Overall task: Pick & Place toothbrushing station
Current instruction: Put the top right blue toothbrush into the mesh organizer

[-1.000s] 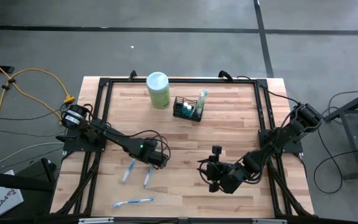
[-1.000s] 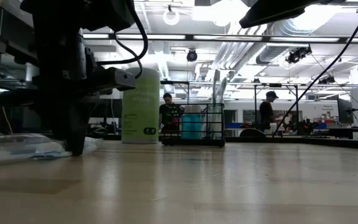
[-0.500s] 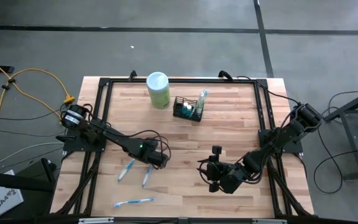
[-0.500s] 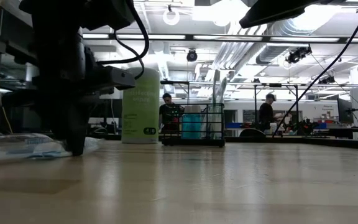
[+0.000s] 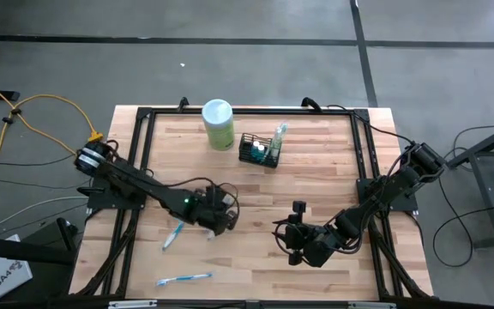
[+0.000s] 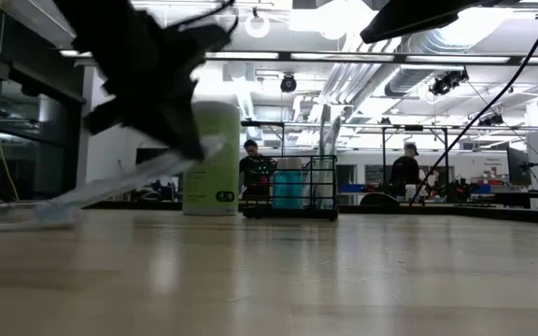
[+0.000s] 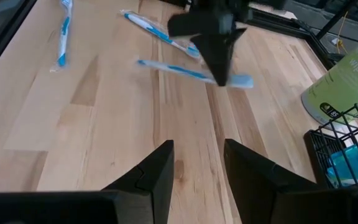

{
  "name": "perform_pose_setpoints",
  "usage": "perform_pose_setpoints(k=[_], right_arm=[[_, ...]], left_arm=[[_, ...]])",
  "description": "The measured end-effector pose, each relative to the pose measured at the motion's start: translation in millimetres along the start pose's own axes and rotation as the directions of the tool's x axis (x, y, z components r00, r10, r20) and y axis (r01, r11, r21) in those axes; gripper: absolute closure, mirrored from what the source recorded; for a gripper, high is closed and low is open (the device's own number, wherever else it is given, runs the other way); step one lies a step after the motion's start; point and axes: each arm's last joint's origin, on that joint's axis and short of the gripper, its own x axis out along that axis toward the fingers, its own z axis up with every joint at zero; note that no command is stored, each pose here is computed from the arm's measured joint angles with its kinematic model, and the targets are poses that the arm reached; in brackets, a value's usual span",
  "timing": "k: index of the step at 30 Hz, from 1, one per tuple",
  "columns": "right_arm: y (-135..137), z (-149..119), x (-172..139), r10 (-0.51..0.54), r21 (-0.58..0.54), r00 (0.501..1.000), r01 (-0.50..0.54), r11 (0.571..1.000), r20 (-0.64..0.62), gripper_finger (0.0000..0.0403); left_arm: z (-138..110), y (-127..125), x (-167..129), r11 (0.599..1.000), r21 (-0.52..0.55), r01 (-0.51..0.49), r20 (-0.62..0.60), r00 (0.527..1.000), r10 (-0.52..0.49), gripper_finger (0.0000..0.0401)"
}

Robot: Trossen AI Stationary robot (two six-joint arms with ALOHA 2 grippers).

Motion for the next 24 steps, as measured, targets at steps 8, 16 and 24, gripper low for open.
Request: perform_pose_setpoints(k=[8,16,24], right_arm=[[-0.5,-1.4,-0.1,-0.004,0.011,1.0,0.004,1.0,-0.012,0.027],[-0.5,-1.2,-0.1,-0.004,0.013,1.0,0.004,1.0,-0.011,0.027],[-0.6,-1.0,0.1,-0.004,0.018,1.0,0.004,1.0,-0.009,0.027]], left_arm=[[21.8,-10.0,-15.1,0.986,0.168,0.001,0.28,0.959,-0.049,0.0399],[42.7,-20.2,-21.3,0.959,0.256,-0.12,0.521,0.853,-0.033,0.04],[89.2,-23.6,-16.5,0.949,0.26,-0.178,0.659,0.751,-0.04,0.04]])
